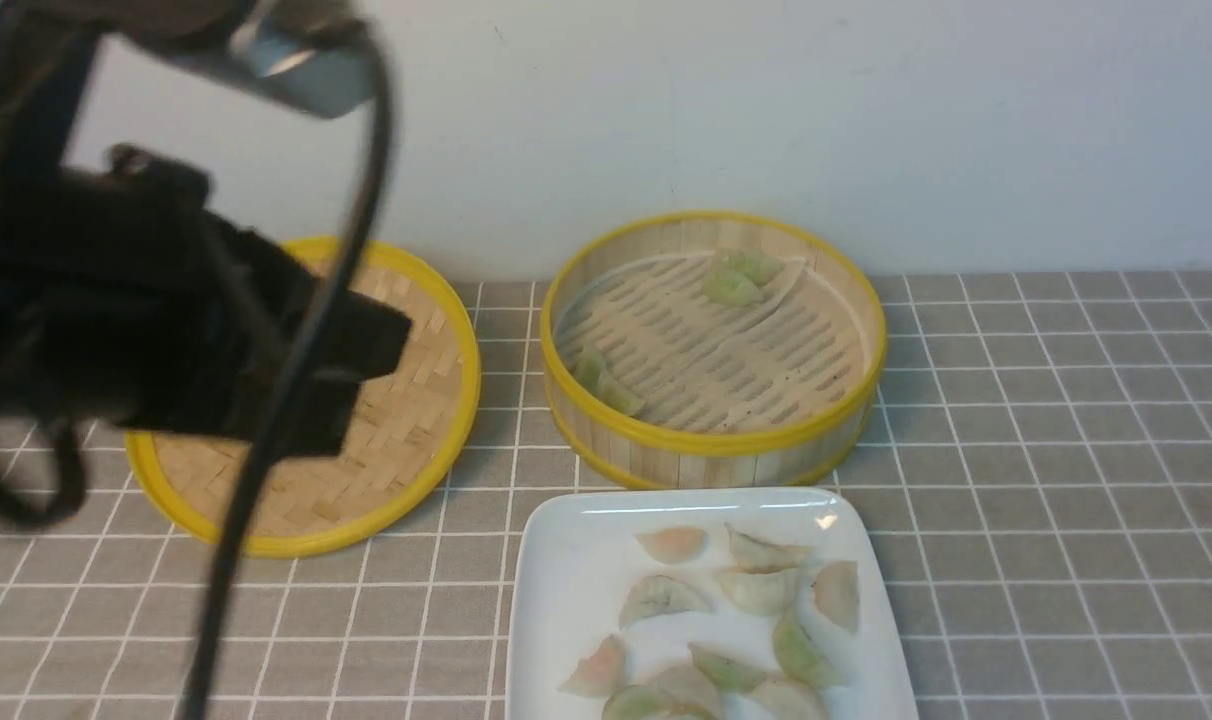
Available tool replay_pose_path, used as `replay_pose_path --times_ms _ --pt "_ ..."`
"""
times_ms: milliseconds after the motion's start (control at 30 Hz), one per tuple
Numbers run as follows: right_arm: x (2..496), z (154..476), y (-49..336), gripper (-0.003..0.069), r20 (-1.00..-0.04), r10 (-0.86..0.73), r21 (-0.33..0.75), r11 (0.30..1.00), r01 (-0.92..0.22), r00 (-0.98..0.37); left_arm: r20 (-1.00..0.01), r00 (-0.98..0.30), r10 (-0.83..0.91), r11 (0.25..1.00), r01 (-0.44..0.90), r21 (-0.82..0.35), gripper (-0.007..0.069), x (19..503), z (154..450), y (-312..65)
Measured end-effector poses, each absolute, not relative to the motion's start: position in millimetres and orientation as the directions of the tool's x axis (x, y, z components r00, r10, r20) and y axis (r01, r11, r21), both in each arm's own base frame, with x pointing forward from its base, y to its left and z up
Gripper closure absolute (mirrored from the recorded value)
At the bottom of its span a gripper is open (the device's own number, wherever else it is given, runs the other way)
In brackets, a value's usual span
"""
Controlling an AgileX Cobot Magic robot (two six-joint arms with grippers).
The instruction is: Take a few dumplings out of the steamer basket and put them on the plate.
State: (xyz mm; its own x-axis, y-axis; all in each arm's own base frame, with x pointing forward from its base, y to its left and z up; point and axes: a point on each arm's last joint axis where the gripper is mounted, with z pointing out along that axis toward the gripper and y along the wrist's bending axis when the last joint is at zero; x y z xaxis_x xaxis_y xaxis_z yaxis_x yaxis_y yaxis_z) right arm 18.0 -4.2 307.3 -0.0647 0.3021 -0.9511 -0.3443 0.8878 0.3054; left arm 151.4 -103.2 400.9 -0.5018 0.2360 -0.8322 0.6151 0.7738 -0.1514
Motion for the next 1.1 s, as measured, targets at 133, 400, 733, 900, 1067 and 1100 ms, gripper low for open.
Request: replay_pose_path --times_ms 133,400,733,900,1067,1100 --pt "18 307 -4 0.0672 -0.95 0.304 0.307 0.887 -0.344 -0.065 -0.919 -0.378 0.116 0.801 0.582 -0.139 0.063 126 383 -85" --pt "18 307 -4 0.0672 -0.951 0.303 0.306 0.888 -0.343 -0.064 -0.976 -0.216 -0.017 0.832 0.538 -0.133 0.063 93 344 -60" --pt "18 307 -4 0.0672 -0.951 0.303 0.306 0.888 -0.343 -0.064 -0.977 -0.213 -0.02 0.832 0.539 -0.134 0.063 85 335 -56" --pt "18 307 -4 0.0672 -0.951 0.303 0.306 0.888 -0.343 -0.064 -0.975 -0.224 -0.012 0.83 0.541 -0.135 0.063 85 334 -57" --pt "18 307 -4 0.0672 -0.951 0.303 0.306 0.888 -0.343 -0.065 -0.977 -0.213 0.019 0.839 0.535 -0.1 0.063 86 331 -55" --pt "18 307 -4 0.0672 -0.951 0.303 0.306 0.888 -0.343 -0.065 -0.978 -0.206 0.031 0.847 0.525 -0.084 0.063 85 328 -54"
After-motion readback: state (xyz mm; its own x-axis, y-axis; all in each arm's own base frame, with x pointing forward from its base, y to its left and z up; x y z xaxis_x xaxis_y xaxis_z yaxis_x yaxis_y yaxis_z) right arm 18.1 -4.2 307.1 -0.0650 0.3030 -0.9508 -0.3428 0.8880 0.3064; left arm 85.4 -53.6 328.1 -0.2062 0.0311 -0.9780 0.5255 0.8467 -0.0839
